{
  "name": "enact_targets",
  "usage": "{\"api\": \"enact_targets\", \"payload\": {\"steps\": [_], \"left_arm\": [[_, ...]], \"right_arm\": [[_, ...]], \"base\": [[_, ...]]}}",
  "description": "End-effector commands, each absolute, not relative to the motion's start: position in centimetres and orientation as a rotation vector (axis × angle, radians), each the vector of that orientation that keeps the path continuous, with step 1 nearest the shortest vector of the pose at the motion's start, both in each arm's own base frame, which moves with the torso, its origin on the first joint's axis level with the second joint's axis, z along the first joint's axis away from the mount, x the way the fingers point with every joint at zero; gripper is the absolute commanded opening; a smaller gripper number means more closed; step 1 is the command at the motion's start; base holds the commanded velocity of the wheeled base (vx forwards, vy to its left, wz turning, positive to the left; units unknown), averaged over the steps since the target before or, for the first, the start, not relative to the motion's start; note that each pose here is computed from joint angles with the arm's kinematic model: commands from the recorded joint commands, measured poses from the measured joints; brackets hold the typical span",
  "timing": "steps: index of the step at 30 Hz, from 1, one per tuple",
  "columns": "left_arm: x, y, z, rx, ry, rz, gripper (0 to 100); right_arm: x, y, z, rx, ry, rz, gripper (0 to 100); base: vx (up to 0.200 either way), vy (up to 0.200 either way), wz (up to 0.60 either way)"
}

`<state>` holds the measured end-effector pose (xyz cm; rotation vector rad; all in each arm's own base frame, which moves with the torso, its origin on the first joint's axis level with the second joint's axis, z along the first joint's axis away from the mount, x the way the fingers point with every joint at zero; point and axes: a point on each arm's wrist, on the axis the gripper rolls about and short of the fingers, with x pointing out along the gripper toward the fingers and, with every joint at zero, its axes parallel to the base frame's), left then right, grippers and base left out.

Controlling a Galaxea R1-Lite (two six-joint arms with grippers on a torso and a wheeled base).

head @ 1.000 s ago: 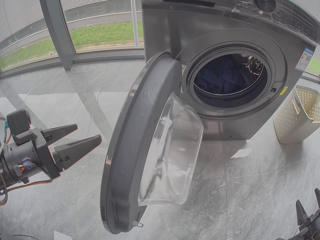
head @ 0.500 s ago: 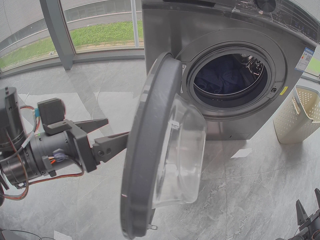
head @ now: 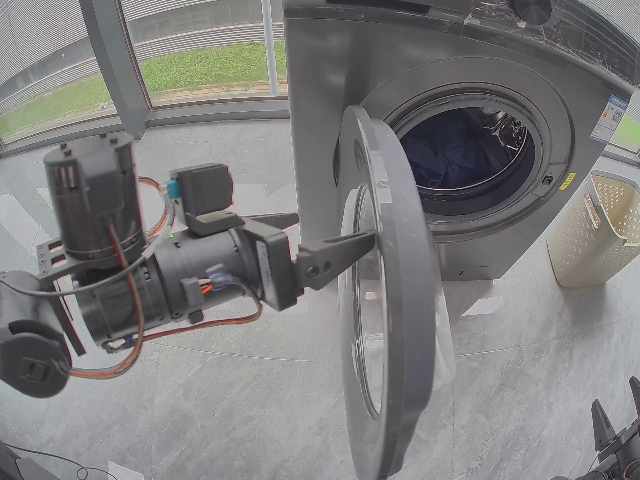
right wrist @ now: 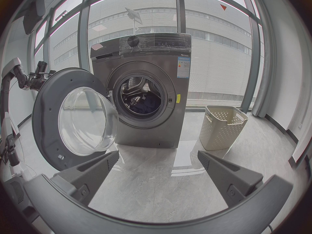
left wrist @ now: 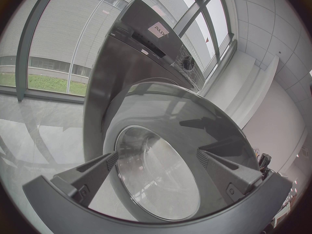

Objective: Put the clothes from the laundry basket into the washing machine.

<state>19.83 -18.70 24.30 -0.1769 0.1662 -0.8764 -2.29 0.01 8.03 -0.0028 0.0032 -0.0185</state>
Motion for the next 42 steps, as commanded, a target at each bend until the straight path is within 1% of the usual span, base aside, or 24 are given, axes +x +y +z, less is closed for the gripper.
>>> {"api": "enact_targets", "payload": {"steps": [1, 8, 13, 17, 18, 21, 23, 24, 25, 31, 34, 36, 38, 39, 40, 42], "left_arm": [[21.9, -21.2, 23.5, -0.175, 0.172, -0.877, 100], [24.3, -23.8, 24.0, -0.191, 0.123, -0.858, 100], [26.6, -26.4, 24.1, -0.214, 0.072, -0.840, 100], [27.6, -27.3, 24.2, -0.224, 0.053, -0.823, 100], [28.2, -27.8, 24.4, -0.236, 0.037, -0.805, 100], [29.6, -29.0, 25.0, -0.303, -0.012, -0.747, 100], [29.9, -29.3, 25.3, -0.336, -0.023, -0.727, 100], [29.9, -29.3, 25.3, -0.336, -0.023, -0.727, 100], [30.1, -29.3, 25.5, -0.352, -0.027, -0.710, 100], [29.6, -28.7, 25.9, -0.361, -0.030, -0.684, 100], [27.7, -27.5, 26.4, -0.357, -0.003, -0.695, 100], [26.1, -27.1, 26.3, -0.346, 0.023, -0.712, 100], [23.5, -25.5, 26.0, -0.321, 0.063, -0.734, 100], [23.2, -25.2, 26.0, -0.320, 0.067, -0.738, 100], [21.1, -23.8, 25.6, -0.300, 0.093, -0.755, 100], [19.1, -22.0, 25.0, -0.279, 0.111, -0.760, 100]], "right_arm": [[-2.2, 0.0, 7.5, -0.003, 0.012, -0.018, 100], [-2.2, 0.0, 7.5, -0.003, 0.012, -0.018, 100], [-2.2, 0.0, 7.5, -0.003, 0.012, -0.018, 100], [-2.2, 0.0, 7.5, -0.003, 0.012, -0.018, 100], [-2.2, 0.0, 7.5, -0.003, 0.012, -0.018, 100], [-2.2, 0.0, 7.5, -0.003, 0.012, -0.018, 100], [-2.2, 0.0, 7.5, -0.003, 0.012, -0.018, 100], [-2.2, 0.0, 7.5, -0.003, 0.012, -0.018, 100], [-2.2, 0.0, 7.5, -0.003, 0.012, -0.018, 100], [-2.2, 0.0, 7.5, -0.003, 0.012, -0.018, 100], [-2.2, 0.0, 7.5, -0.003, 0.012, -0.018, 100], [-2.2, 0.0, 7.5, -0.003, 0.012, -0.018, 100], [-2.2, 0.0, 7.5, -0.003, 0.012, -0.018, 100], [-2.2, 0.0, 7.5, -0.003, 0.012, -0.018, 100], [-2.2, 0.0, 7.5, -0.003, 0.012, -0.018, 100], [-2.2, 0.0, 7.5, -0.003, 0.012, -0.018, 100]], "base": [[0.000, 0.000, 0.00], [0.000, 0.000, 0.00], [0.000, 0.000, 0.00], [0.000, 0.000, 0.00], [0.000, 0.000, 0.00], [0.000, 0.000, 0.00], [0.000, 0.000, 0.00], [0.000, 0.000, 0.00], [0.000, 0.000, 0.00], [0.000, 0.000, 0.00], [0.000, 0.000, 0.00], [0.000, 0.000, 0.00], [0.000, 0.000, 0.00], [0.000, 0.000, 0.00], [0.000, 0.000, 0.00], [0.000, 0.000, 0.00]]}}
